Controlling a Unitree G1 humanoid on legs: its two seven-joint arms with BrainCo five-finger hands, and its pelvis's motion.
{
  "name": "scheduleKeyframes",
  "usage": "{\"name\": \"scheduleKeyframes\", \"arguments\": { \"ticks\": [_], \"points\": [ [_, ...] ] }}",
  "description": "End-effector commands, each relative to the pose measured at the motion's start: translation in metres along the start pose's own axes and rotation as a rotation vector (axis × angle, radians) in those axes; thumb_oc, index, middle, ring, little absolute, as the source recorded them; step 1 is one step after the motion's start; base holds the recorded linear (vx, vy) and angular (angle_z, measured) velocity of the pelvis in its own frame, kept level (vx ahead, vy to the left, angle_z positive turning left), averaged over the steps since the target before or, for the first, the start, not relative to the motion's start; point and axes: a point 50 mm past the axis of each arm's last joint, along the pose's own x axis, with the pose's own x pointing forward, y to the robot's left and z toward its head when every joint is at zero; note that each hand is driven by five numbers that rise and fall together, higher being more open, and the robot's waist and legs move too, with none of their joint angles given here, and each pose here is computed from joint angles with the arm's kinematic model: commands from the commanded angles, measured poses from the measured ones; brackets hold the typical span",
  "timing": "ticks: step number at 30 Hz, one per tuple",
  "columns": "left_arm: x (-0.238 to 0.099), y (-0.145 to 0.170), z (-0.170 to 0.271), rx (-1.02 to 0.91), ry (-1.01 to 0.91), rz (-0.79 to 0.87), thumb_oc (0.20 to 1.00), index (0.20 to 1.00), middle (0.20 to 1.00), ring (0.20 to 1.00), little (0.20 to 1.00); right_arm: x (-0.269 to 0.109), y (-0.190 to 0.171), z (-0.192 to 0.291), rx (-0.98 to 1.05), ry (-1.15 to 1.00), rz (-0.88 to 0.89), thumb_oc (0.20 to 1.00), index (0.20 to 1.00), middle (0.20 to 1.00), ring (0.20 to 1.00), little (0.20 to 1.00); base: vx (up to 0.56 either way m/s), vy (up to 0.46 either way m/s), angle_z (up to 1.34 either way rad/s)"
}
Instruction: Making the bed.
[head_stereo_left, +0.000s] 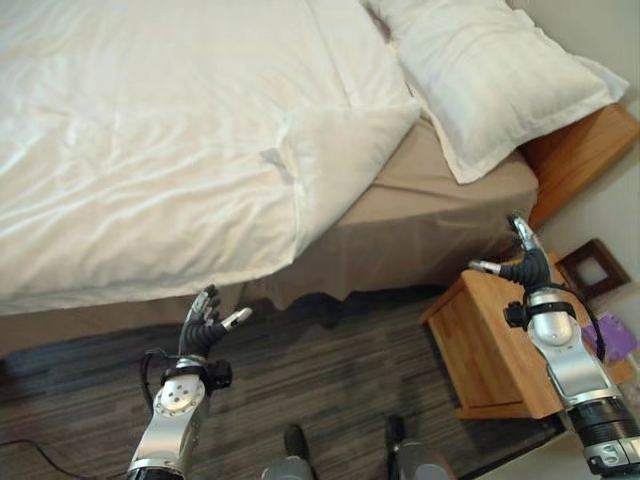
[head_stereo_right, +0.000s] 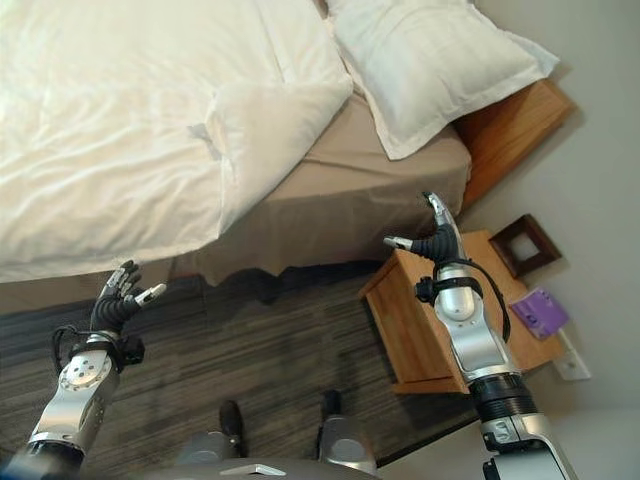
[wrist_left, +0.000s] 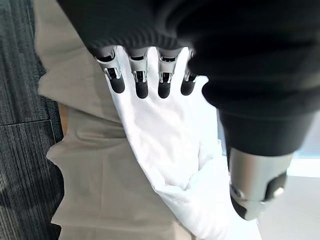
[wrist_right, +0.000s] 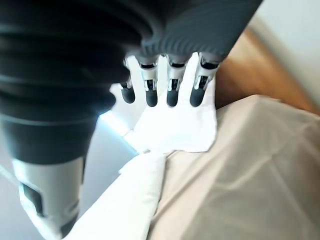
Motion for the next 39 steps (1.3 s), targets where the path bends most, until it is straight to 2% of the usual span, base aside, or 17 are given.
{"name": "scheduleKeyframes", "arguments": {
  "ticks": [1, 7, 12, 20, 27, 33, 39],
  "points": [
    [-0.01, 0.004, 0.022, 0.004, -0.126, -0.048, 1.0, 1.0, 1.0, 1.0, 1.0, 0.016, -0.02, 0.036, -0.03, -0.18, -0.064, 1.0, 1.0, 1.0, 1.0, 1.0, 0.26, -0.014, 1.02],
    [-0.017, -0.001, 0.016, -0.007, -0.111, -0.095, 1.0, 1.0, 1.0, 1.0, 1.0, 0.016, -0.03, 0.03, -0.06, -0.159, -0.097, 1.0, 1.0, 1.0, 1.0, 1.0, 0.25, -0.078, 0.58],
    [-0.028, 0.003, 0.001, -0.054, -0.056, -0.057, 1.0, 1.0, 1.0, 1.0, 1.0, 0.02, -0.021, 0.033, -0.058, -0.171, -0.056, 1.0, 1.0, 1.0, 1.0, 1.0, 0.3, -0.079, 0.15],
    [-0.026, 0.004, 0.004, -0.107, -0.074, -0.035, 1.0, 1.0, 1.0, 1.0, 1.0, 0.025, -0.03, 0.036, -0.09, -0.178, -0.078, 1.0, 1.0, 1.0, 1.0, 1.0, 0.17, -0.058, -0.2],
    [-0.048, -0.001, -0.029, -0.162, 0.061, -0.036, 1.0, 1.0, 1.0, 1.0, 1.0, 0.018, -0.032, 0.019, -0.145, -0.117, -0.028, 1.0, 1.0, 1.0, 1.0, 1.0, 0.34, 0.171, -0.25],
    [-0.043, 0.0, -0.029, -0.03, 0.077, -0.107, 1.0, 1.0, 1.0, 1.0, 1.0, 0.019, -0.018, 0.023, -0.107, -0.13, -0.01, 1.0, 1.0, 1.0, 1.0, 1.0, 0.16, 0.109, 0.04],
    [-0.049, -0.006, -0.037, -0.079, 0.111, -0.118, 1.0, 1.0, 1.0, 1.0, 1.0, 0.027, -0.018, 0.038, -0.096, -0.186, -0.013, 1.0, 1.0, 1.0, 1.0, 1.0, 0.3, -0.067, 0.18]
  ]
}}
